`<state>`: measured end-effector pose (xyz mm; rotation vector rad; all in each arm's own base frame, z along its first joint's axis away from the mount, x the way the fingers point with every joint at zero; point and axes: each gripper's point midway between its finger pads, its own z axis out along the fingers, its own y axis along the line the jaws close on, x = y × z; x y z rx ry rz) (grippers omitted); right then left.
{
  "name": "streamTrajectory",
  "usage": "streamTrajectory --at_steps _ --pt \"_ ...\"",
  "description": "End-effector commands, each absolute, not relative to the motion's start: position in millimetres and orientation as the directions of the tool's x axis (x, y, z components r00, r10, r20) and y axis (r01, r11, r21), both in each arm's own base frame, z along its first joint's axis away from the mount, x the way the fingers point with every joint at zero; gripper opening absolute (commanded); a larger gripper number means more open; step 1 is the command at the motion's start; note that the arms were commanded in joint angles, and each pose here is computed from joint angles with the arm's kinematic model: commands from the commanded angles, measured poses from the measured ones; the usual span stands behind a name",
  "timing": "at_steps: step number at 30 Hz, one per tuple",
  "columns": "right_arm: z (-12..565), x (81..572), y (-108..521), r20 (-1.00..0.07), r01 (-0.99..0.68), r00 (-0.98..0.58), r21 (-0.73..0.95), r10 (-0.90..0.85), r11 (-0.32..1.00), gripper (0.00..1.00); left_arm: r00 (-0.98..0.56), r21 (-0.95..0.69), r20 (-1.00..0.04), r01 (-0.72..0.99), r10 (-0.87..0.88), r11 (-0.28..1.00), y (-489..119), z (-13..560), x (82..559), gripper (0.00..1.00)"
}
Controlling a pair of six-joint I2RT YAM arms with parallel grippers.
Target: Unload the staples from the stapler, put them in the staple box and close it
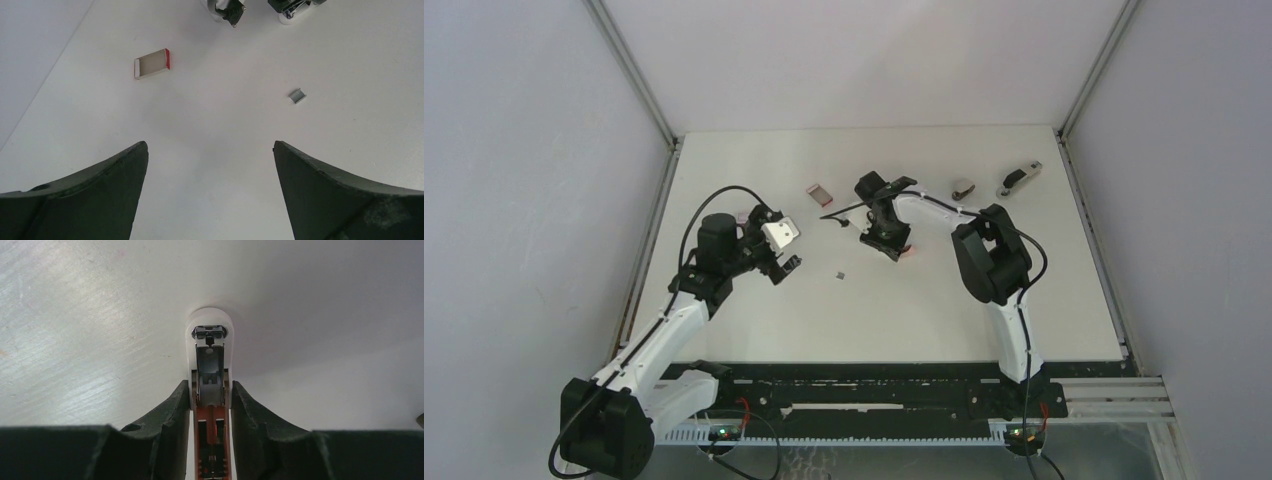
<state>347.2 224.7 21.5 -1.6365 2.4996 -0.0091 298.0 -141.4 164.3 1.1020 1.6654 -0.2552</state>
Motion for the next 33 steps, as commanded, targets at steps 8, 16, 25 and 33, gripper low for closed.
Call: streamTrajectory --at_steps 8,16,25,33 --pt "51.4 351.8 186.0 -0.152 -0.952 -0.255 -0.134 -0.955 0.275 0.17 0.047 0.367 -0.857 0.754 0.513 0.544 -142.0 173.1 296.7 1.0" --pt "68.2 357.0 103.4 -0.103 -0.962 -0.189 -0.179 -0.977 0.205 0.17 0.041 0.361 -0.856 0.761 0.516 0.539 -142.8 170.4 296.6 1.0" --pt "68.5 378.3 14.5 0.034 -0.953 -0.188 -0.247 -0.982 0.174 0.17 0.037 0.36 -0.851 0.767 0.523 0.531 -142.7 167.0 296.4 1.0" --pt "66.2 402.7 -34.0 0.152 -0.949 -0.152 -0.3 -0.977 0.101 0.16 0.027 0.361 -0.842 0.771 0.539 0.525 -141.1 160.6 297.2 1.0"
